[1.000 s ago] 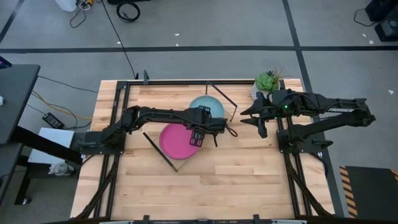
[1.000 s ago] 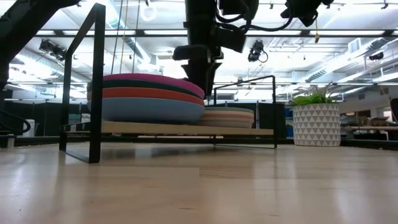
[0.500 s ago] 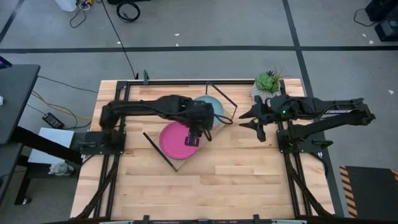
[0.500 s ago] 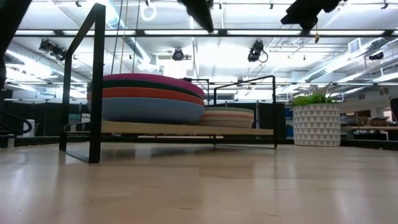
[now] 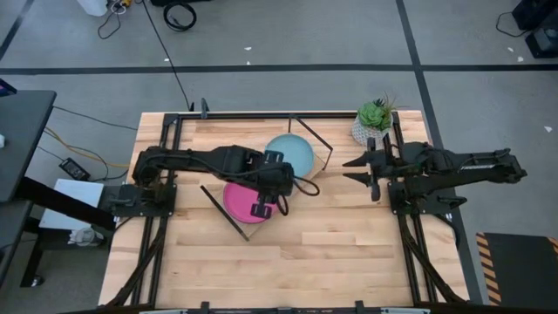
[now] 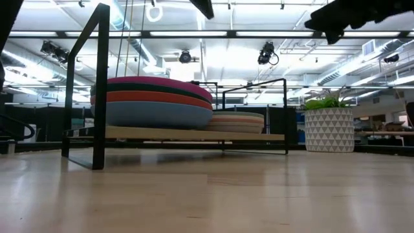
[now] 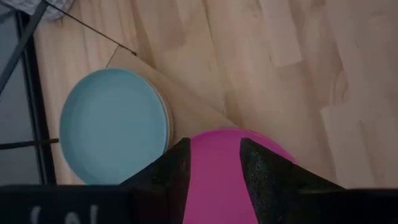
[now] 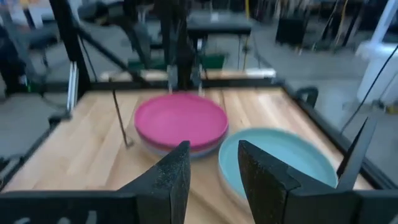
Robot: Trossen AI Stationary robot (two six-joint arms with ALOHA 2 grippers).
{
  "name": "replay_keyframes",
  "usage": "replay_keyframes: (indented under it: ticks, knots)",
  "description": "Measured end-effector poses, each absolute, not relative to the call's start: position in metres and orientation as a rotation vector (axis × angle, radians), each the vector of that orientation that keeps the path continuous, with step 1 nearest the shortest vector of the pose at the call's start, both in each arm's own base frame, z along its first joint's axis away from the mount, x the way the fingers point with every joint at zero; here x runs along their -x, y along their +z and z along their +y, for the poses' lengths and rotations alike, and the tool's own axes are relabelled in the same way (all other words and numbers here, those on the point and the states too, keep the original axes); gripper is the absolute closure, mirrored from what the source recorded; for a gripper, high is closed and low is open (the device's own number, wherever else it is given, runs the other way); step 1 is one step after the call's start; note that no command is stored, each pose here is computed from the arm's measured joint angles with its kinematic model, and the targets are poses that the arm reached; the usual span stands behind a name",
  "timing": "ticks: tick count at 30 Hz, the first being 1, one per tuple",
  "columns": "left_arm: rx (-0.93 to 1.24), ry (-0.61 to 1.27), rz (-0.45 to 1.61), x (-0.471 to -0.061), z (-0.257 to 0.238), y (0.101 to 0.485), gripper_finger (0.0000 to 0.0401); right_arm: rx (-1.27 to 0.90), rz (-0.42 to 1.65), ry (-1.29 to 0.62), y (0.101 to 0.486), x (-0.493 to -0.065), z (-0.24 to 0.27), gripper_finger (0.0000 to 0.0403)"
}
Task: Place and stack plates onto a shelf
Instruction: Return to Home Position
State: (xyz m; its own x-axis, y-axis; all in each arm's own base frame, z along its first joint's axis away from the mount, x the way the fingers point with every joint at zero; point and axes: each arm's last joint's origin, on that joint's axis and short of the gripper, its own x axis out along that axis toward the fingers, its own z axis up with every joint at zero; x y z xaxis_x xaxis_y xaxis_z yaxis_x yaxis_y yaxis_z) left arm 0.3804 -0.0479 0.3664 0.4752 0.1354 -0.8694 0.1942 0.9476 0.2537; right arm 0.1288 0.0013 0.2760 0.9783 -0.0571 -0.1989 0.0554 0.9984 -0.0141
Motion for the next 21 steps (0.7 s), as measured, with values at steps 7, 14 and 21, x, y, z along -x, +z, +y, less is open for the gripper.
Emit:
replay_keyframes:
  ticks: [7,14,21]
  knots:
    - [-0.395,-0.028,1.013,-0.35,-0.073,0.395,0.0255,0.02,0.063,-0.056,0.249,-0.117,0.001,0.0271]
    - [-0.376,-0.014,0.897,-0.309,-0.069,0.427,0.0255,-0.005,0.025,-0.057,0.22,-0.112,0.001,0.0271]
    - [-0.34,0.034,0.796,-0.262,-0.048,0.415,0.0255,-0.003,-0.018,-0.083,0.211,-0.109,0.0,0.0271]
